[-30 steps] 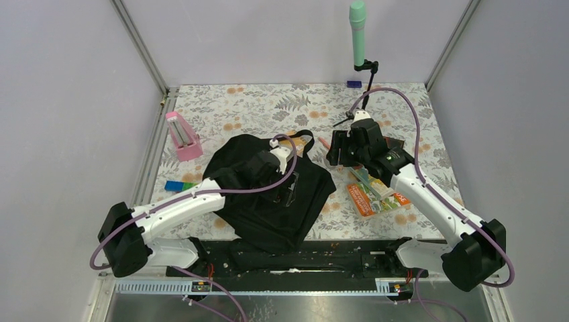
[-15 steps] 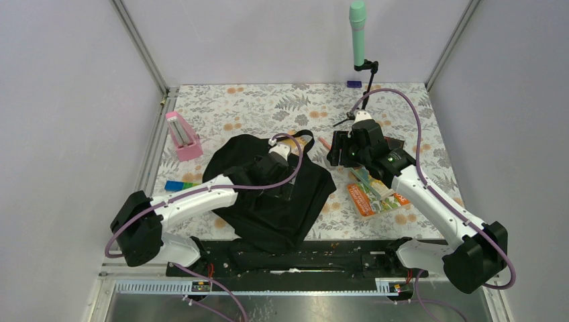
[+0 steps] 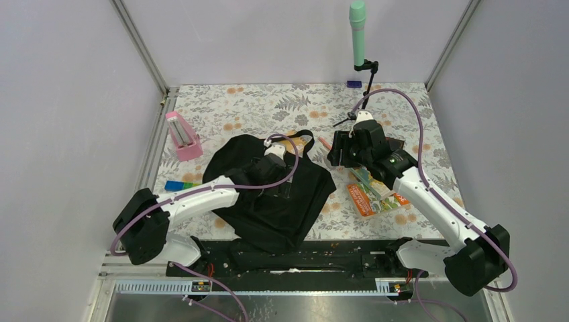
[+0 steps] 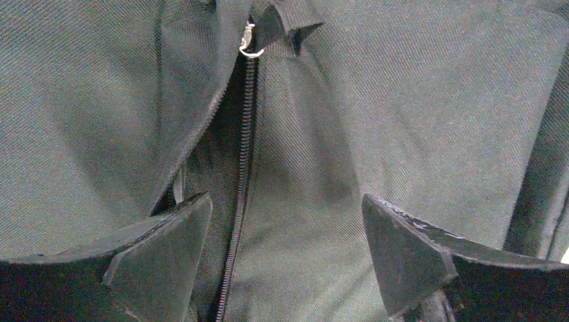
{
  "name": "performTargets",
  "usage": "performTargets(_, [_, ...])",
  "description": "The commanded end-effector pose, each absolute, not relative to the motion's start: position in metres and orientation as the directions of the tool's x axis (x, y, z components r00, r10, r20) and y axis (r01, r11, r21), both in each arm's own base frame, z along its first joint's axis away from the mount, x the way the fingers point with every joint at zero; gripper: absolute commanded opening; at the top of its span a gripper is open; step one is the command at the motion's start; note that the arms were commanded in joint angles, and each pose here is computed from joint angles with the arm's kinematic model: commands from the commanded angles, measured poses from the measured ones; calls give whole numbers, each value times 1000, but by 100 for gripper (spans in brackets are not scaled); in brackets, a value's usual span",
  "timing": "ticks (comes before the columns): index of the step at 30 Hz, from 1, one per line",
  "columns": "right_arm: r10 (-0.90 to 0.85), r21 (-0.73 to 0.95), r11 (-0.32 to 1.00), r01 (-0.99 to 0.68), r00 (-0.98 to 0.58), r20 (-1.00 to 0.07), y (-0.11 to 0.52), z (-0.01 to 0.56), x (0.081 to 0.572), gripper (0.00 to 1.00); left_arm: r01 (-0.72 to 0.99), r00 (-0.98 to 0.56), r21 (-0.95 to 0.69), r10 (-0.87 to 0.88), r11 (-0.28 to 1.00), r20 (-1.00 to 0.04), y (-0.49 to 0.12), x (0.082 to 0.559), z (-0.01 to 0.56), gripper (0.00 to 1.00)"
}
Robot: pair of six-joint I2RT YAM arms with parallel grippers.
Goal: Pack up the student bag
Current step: Place the stationery in the student bag.
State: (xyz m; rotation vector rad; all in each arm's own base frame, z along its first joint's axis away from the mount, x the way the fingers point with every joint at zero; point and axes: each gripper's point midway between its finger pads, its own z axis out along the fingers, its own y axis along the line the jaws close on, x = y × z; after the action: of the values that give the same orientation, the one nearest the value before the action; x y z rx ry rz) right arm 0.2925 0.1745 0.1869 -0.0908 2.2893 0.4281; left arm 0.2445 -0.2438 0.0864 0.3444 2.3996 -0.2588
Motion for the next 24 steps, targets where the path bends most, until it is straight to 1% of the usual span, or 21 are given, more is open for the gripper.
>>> performTargets(1, [87, 306, 924, -228, -655, -751, 179, 201, 292, 35, 300, -700, -175, 92, 938, -708, -252, 257, 93, 89])
performTargets(7, [88, 312, 921, -234, -656, -750, 180, 203, 291, 34, 333, -684, -222, 72, 916, -726, -261, 259, 91, 89])
performTargets(13, [93, 322, 916, -241, -653, -752, 182, 205, 291, 33, 379, -694, -288, 64, 880, -717, -275, 254, 87, 88])
performTargets(19, [98, 334, 910, -248, -652, -752, 183, 208, 290, 33, 397, -681, -328, 36, 857, -732, -277, 249, 109, 72])
performTargets(21, [101, 336, 909, -248, -650, -753, 183, 209, 289, 33, 408, -674, -346, 23, 845, -739, -278, 246, 119, 69])
performTargets(24, [103, 337, 908, -249, -648, -755, 183, 210, 289, 33, 455, -679, -404, 16, 794, -734, -286, 234, 134, 65])
